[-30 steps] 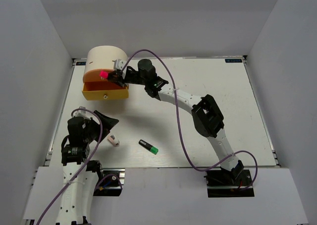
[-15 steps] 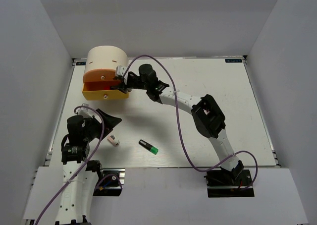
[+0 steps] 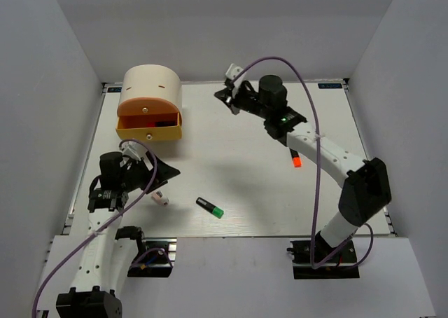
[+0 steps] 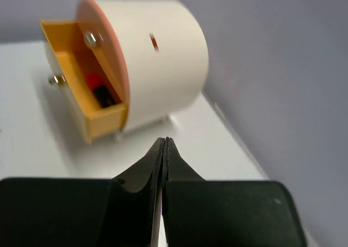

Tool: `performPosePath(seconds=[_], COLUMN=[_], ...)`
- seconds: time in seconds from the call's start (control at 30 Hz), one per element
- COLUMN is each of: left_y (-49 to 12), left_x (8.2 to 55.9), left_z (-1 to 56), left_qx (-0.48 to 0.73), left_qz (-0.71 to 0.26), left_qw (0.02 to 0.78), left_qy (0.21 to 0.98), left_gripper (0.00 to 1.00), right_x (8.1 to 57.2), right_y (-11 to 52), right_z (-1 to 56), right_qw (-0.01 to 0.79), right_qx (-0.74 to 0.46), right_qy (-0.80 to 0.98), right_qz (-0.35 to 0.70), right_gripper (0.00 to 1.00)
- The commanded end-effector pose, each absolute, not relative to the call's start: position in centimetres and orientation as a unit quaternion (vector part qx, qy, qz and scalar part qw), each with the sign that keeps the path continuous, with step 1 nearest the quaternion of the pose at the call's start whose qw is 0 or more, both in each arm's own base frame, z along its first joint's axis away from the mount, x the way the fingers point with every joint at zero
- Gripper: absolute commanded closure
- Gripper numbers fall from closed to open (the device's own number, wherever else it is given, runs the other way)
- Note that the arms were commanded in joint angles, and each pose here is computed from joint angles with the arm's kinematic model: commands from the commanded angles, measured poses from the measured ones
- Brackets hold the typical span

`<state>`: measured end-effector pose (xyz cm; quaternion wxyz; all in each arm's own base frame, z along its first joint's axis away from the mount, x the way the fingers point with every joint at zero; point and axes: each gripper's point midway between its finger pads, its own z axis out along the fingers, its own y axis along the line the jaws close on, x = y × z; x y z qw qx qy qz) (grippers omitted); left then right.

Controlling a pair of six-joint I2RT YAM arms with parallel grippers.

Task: Sort the stationery into containers
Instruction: Pick up the pen from the center of the board.

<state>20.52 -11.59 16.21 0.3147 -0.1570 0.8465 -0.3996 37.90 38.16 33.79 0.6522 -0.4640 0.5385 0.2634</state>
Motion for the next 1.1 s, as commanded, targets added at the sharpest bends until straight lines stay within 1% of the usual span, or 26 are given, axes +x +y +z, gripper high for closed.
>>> performPosePath(seconds=[0.0,0.03,0.07,0.1,0.13,0.2,0.23,0.27,0.3,0.37,0.43,0.47,0.53,0.57,0.6,0.67,0.7,0.77,0.83,0.87,0.9,0.93,0.97,1.07], left_y=[-12.6,-12.8,-13.1,-13.4,-13.5,-14.0,-14.3,-15.1,-15.2,-16.3,-16.9,-18.1,-19.0,-19.5,-20.4,-21.3,-21.7,-22.0,-22.9,-23.3,-24.1,-24.2,-24.1,-23.7], left_x=[20.4,20.5,20.6,20.9,21.2,21.4,21.3,21.0,21.1,20.2,19.9,19.1,18.5,18.1,17.4,17.0,16.8,17.0,16.4,16.2,16.7,16.1,16.1,16.2], left_z=[17.1,17.2,16.3,17.0,16.8,16.0,15.6,15.5,14.7,14.5,13.9,13.9,13.2,12.1,11.6,11.6,10.7,10.4,9.6,9.2,9.2,8.4,8.2,7.7], left_qx=[-0.115,-0.112,-0.110,-0.102,-0.103,-0.100,-0.098,-0.084,-0.098,-0.090,-0.109,-0.096,-0.109,-0.113,-0.100,-0.119,-0.117,-0.155,-0.170,-0.206,-0.220,-0.249,-0.260,-0.289], left_qz=[-0.415,-0.416,-0.412,-0.414,-0.408,-0.388,-0.383,-0.381,-0.364,-0.355,-0.339,-0.336,-0.311,-0.290,-0.275,-0.248,-0.218,-0.189,-0.184,-0.187,-0.212,-0.212,-0.211,-0.196], left_qw=[0.312,0.309,0.292,0.291,0.286,0.256,0.246,0.232,0.217,0.192,0.169,0.153,0.127,0.106,0.103,0.089,0.088,0.089,0.080,0.071,0.076,0.065,0.074,0.079], left_qy=[0.847,0.848,0.856,0.856,0.861,0.880,0.885,0.891,0.900,0.911,0.919,0.924,0.935,0.944,0.951,0.957,0.965,0.966,0.965,0.958,0.949,0.943,0.939,0.934], left_gripper=[0.13,0.13,0.13,0.13,0.14,0.14,0.14,0.14,0.15,0.15,0.15,0.15,0.17,0.18,0.18,0.18,0.18,0.18,0.27,0.30,0.31,0.37,0.40,0.40], right_x=[37.3,37.0,36.9,35.9,35.8,35.3,34.9,35.2,35.3,35.4,35.4,35.9,36.3,37.0,37.1,37.5,37.9,37.3,37.1,36.6,36.5,36.2,36.0,35.4], right_y=[34.2,32.8,32.0,31.1,30.0,28.7,28.1,27.2,26.8,25.1,24.0,22.7,21.3,19.9,19.4,17.9,16.6,16.1,15.4,15.0,14.7,14.4,13.9,13.2], right_z=[28.4,25.5,25.1,25.4,24.5,24.6,23.9,24.2,24.2,23.1,22.8,22.2,21.6,21.3,20.7,19.7,19.4,18.9,19.0,19.5,19.2,19.0,19.2,18.8], right_qw=[0.587,0.564,0.562,0.565,0.556,0.553,0.541,0.544,0.543,0.523,0.517,0.510,0.503,0.501,0.490,0.471,0.466,0.461,0.466,0.477,0.477,0.479,0.483,0.486], right_qx=[-0.451,-0.450,-0.448,-0.449,-0.447,-0.442,-0.440,-0.430,-0.423,-0.403,-0.391,-0.372,-0.356,-0.331,-0.325,-0.303,-0.288,-0.281,-0.273,-0.269,-0.267,-0.264,-0.259,-0.252], right_qy=[0.625,0.647,0.652,0.649,0.660,0.667,0.678,0.685,0.692,0.723,0.736,0.753,0.770,0.787,0.798,0.820,0.830,0.834,0.834,0.829,0.829,0.829,0.829,0.830], right_qz=[0.249,0.245,0.243,0.242,0.237,0.233,0.231,0.223,0.218,0.205,0.196,0.183,0.167,0.140,0.133,0.117,0.107,0.112,0.115,0.115,0.115,0.114,0.113,0.111], right_gripper=[1.00,0.92,0.88,0.84,0.74,0.65,0.56,0.54,0.53,0.53,0.53,0.57,0.63,0.70,0.74,0.81,0.81,0.81,0.81,0.81,0.81,0.80,0.80,0.80])
